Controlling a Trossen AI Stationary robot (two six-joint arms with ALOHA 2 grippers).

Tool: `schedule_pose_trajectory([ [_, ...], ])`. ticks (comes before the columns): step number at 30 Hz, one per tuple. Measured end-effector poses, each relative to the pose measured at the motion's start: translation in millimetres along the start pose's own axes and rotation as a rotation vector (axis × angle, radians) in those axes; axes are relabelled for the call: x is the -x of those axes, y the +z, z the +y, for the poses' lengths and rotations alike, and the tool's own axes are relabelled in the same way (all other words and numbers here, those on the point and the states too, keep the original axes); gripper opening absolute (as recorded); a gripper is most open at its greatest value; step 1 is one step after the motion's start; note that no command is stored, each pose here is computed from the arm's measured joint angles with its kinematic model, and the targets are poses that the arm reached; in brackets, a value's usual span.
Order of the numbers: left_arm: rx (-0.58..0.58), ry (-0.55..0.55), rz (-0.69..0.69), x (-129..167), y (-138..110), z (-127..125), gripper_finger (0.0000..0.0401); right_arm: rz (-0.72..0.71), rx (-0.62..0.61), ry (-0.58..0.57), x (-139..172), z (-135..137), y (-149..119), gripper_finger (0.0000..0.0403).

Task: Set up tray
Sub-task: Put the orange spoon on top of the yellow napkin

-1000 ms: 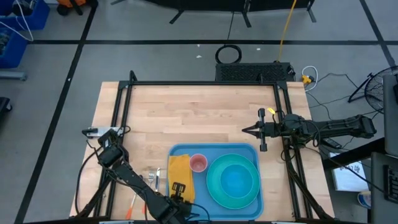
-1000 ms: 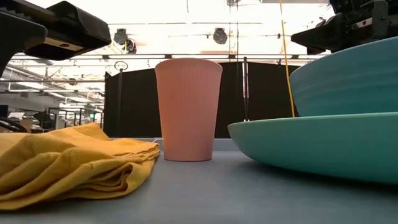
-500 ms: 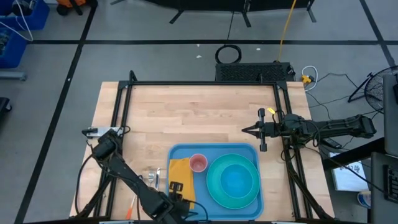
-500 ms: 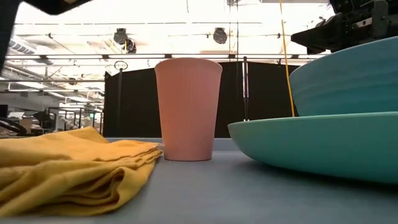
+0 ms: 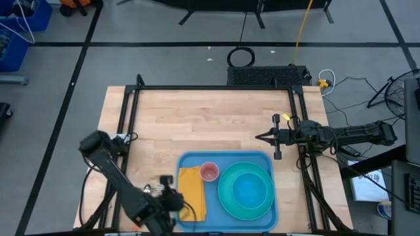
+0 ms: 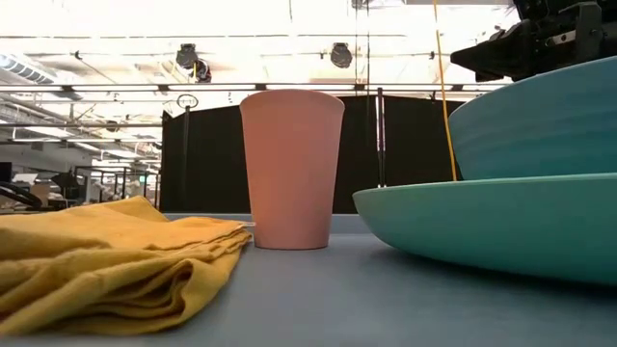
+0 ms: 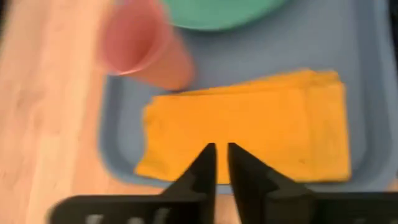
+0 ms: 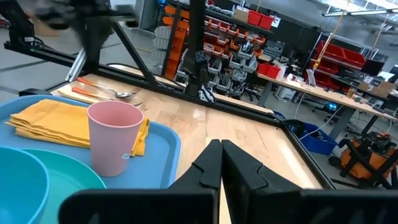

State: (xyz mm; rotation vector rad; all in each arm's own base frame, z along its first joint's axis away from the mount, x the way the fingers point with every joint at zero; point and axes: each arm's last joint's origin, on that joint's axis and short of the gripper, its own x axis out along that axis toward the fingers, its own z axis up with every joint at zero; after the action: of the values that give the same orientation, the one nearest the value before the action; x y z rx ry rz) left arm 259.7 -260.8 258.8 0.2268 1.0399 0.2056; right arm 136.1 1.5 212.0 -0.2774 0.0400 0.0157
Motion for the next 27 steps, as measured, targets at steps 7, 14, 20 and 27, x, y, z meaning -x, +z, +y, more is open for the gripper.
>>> schedule_pose_trajectory([
  [7,0.261,-0.092,-0.099,-10,-54,48,0.0005,0.007,0.024,0.004,0,0,-1,0.0000],
  [14,0.525,-0.457,-0.286,-39,-95,70,0.0003,0.011,0.024,0.006,0,0,-1,0.0000],
  [20,0.953,-0.503,-0.009,-54,-119,73,0.0002,0.017,0.003,0.007,0,1,-2,0.0000],
  [27,1.141,-0.492,0.257,-51,-121,60,0.0003,0.047,-0.023,0.013,0,1,-5,0.0000],
])
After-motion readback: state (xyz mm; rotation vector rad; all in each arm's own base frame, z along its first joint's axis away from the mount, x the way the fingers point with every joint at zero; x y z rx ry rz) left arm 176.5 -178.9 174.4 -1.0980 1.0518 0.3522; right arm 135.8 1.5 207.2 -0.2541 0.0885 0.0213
